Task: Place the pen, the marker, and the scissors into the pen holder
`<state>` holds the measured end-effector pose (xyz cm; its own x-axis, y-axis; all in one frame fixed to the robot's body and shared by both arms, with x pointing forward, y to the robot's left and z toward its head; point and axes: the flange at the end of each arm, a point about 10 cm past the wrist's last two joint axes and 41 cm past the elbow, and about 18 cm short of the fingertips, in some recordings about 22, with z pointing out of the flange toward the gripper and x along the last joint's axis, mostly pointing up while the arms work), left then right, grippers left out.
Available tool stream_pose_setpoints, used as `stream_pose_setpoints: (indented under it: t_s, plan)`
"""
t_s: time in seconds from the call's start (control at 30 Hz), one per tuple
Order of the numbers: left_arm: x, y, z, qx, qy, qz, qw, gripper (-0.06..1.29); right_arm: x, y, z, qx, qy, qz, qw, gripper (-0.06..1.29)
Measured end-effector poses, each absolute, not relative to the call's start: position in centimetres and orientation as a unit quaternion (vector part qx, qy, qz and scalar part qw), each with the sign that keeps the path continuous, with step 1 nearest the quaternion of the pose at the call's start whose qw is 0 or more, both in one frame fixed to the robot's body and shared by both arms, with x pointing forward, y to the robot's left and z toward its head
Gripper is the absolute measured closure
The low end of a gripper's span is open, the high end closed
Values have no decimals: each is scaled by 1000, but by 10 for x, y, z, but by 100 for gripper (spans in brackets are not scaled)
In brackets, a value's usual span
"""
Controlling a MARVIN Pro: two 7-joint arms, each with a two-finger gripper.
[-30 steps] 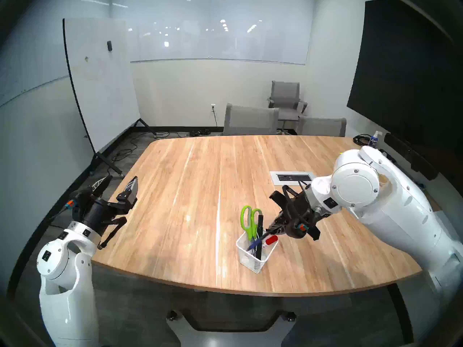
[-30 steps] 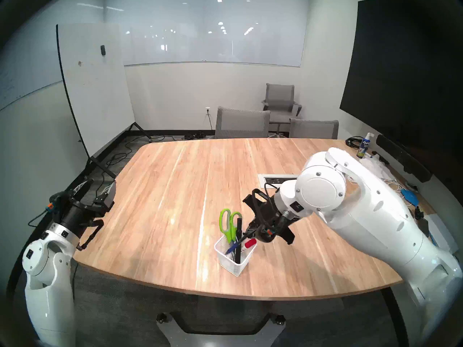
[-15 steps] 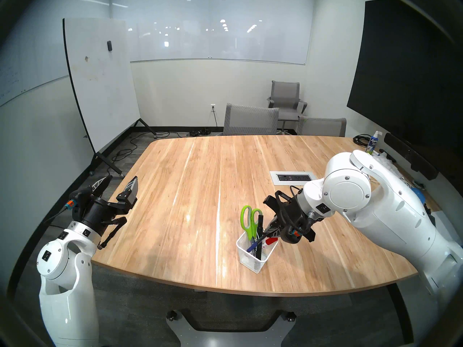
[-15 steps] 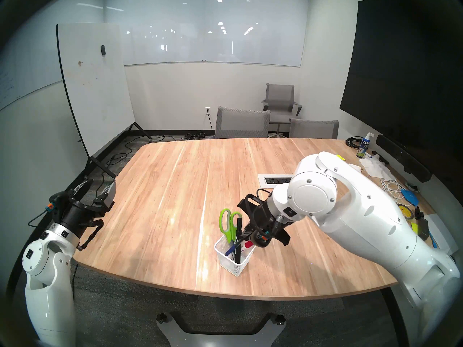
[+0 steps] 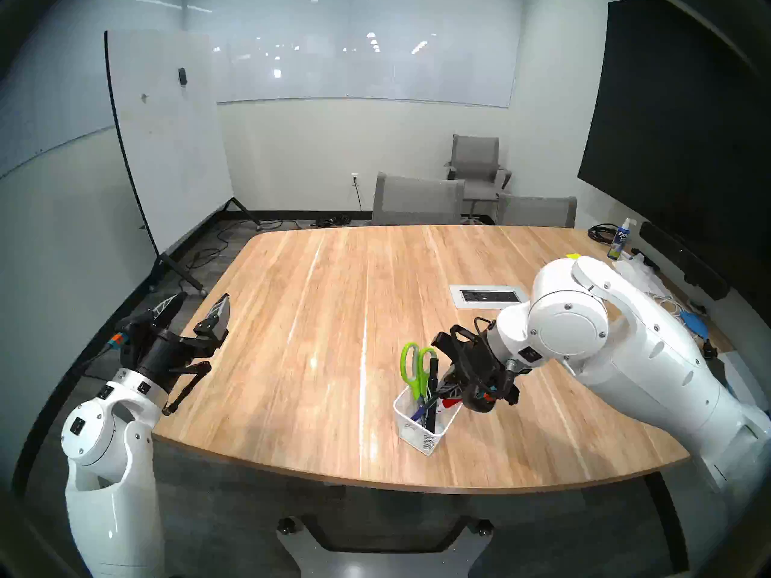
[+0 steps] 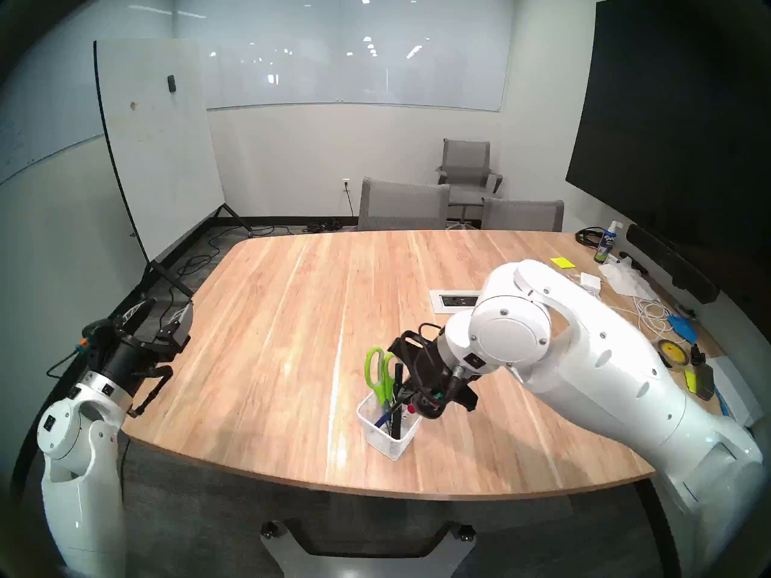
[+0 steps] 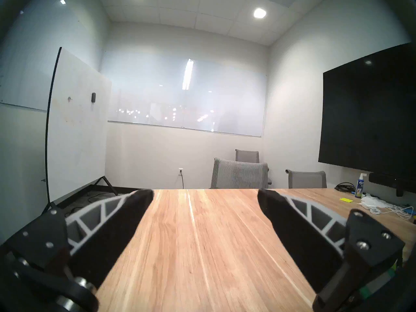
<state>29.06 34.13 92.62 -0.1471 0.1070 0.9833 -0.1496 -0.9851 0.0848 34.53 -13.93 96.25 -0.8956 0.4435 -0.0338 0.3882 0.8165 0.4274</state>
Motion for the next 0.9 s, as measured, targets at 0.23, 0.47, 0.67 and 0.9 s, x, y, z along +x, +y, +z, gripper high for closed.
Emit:
stream_pose_setpoints:
  t_s: [0.23,0.47,0.67,0.9]
  plan:
    - [291,341,926,648,-16,757,85,-3,344,-136,958,211,954,205,65,125]
    - [291,341,926,648,-16,757,85,-3,343,-135,954,201,956,200,69,125]
    - [291,341,926,648,-16,757,85,-3,343,-134,954,196,957,200,75,125]
    - [291,341,926,648,-16,757,85,-3,343,-133,954,199,956,202,80,125]
